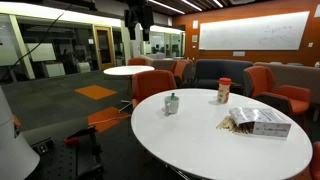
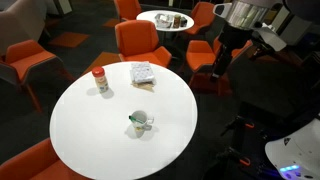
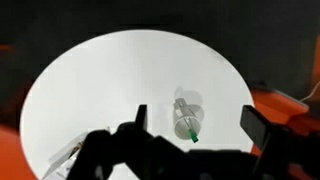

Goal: Take the green marker out of the white mug

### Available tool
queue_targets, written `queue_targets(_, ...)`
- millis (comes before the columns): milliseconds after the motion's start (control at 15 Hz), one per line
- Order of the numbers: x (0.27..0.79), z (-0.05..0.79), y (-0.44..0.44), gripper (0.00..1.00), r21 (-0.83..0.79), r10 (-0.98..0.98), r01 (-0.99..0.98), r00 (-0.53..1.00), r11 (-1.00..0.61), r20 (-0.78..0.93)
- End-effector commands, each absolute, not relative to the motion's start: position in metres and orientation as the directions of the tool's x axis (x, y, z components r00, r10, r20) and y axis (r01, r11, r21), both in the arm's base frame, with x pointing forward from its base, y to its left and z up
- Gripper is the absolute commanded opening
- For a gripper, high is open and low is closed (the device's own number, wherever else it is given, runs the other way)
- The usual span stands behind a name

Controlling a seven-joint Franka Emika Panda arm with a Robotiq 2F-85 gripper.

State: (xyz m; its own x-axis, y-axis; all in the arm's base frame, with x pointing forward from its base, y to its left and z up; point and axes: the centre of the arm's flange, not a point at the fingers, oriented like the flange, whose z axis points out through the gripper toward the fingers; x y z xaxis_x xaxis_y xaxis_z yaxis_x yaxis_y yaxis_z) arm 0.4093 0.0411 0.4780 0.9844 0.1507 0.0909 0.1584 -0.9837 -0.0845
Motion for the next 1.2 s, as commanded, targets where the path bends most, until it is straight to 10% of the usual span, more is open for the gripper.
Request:
queue_targets(0, 0.409, 0.478, 0.041, 1.0, -0.084, 0.151, 0.159, 0.984, -0.984, 0.092)
queue_targets(1133, 0.507, 0.351, 0.06, 1.0, 0.003, 0.519, 0.527, 0.834, -0.85, 0.188)
